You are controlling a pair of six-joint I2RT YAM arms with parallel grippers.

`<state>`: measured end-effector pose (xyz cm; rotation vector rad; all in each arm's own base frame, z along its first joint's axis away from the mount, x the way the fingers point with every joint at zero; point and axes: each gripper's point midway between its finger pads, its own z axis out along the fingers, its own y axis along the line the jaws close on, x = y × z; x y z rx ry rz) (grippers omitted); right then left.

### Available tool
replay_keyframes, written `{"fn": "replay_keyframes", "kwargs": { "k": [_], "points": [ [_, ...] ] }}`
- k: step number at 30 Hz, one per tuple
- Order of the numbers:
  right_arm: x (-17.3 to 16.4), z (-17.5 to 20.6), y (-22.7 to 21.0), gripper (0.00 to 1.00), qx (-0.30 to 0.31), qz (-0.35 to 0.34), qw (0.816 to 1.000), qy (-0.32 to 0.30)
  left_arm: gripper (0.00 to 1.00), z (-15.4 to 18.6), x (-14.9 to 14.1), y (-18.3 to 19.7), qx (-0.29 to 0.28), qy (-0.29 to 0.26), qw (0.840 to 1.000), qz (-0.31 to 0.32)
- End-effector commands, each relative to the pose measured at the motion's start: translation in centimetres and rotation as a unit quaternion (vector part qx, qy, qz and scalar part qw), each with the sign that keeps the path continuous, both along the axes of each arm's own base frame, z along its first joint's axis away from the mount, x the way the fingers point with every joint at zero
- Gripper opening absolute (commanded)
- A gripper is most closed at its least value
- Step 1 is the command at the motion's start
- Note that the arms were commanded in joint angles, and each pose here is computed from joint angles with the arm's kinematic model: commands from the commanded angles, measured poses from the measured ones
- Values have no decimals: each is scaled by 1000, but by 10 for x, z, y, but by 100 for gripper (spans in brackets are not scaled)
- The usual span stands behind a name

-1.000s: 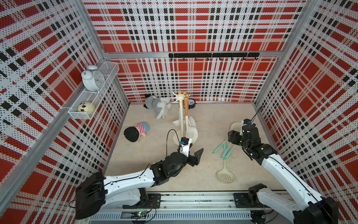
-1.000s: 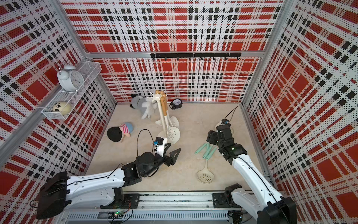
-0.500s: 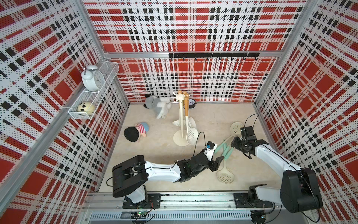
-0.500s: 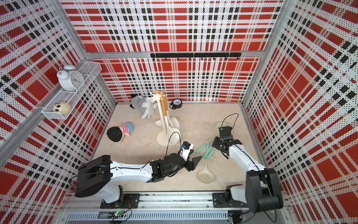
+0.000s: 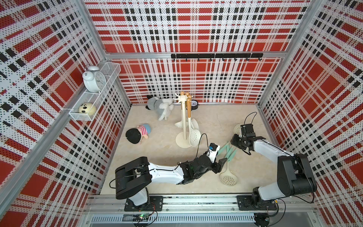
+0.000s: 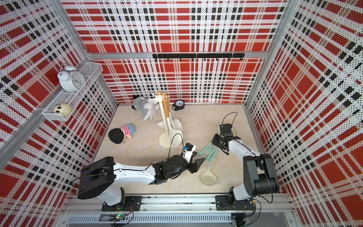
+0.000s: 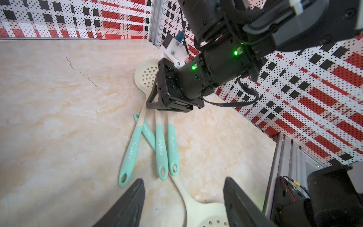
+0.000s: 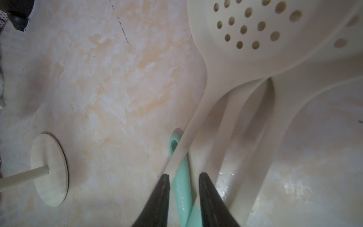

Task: Hang the skimmer on the kitchen utensil rack
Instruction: Pick up the skimmer from the center of the board.

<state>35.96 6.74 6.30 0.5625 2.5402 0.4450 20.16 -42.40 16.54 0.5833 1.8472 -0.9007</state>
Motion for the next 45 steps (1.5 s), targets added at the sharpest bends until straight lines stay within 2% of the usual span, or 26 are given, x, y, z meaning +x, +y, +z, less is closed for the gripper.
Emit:
{"fn": "replay_keyframes", "kwargs": {
  "k": [1, 14, 16, 19, 23, 25, 31, 33, 37, 41, 45],
  "points": [
    [16, 0, -1, 31, 7, -12, 1000, -8, 67, 9, 1, 4, -17, -4, 1000, 3],
    [38, -33, -2, 32, -1, -28, 999, 21, 67, 5, 3, 14, -13, -2, 1000, 15],
    [41, -37, -2, 29, 0, -31, 999, 24, 67, 5, 3, 15, -13, -2, 1000, 17],
    [45, -34, -1, 20, 9, -36, 999, 15, 67, 7, 3, 17, -15, -3, 1000, 20],
    [51, -6, 0, 8, 21, -45, 998, -27, 67, 13, 7, 25, -20, -4, 999, 30],
    [55, 23, -1, 3, 25, -46, 997, -65, 66, 19, 13, 34, -26, -3, 999, 39],
    [55, 112, 8, 0, 47, -9, 980, -190, 66, 61, 29, 65, -79, -10, 995, 57],
    [52, 141, 20, 0, 65, 30, 969, -238, 66, 77, 34, 75, -99, -14, 993, 59],
    [33, 193, 48, 0, 86, 140, 928, -335, 66, 109, 38, 91, -126, -23, 990, 63],
    [7, 233, 74, 0, 90, 250, 872, -410, 66, 145, 35, 105, -134, -40, 988, 71],
    [-27, 260, 102, 0, 94, 346, 818, -451, 65, 178, 36, 121, -145, -49, 985, 79]
  ]
}}
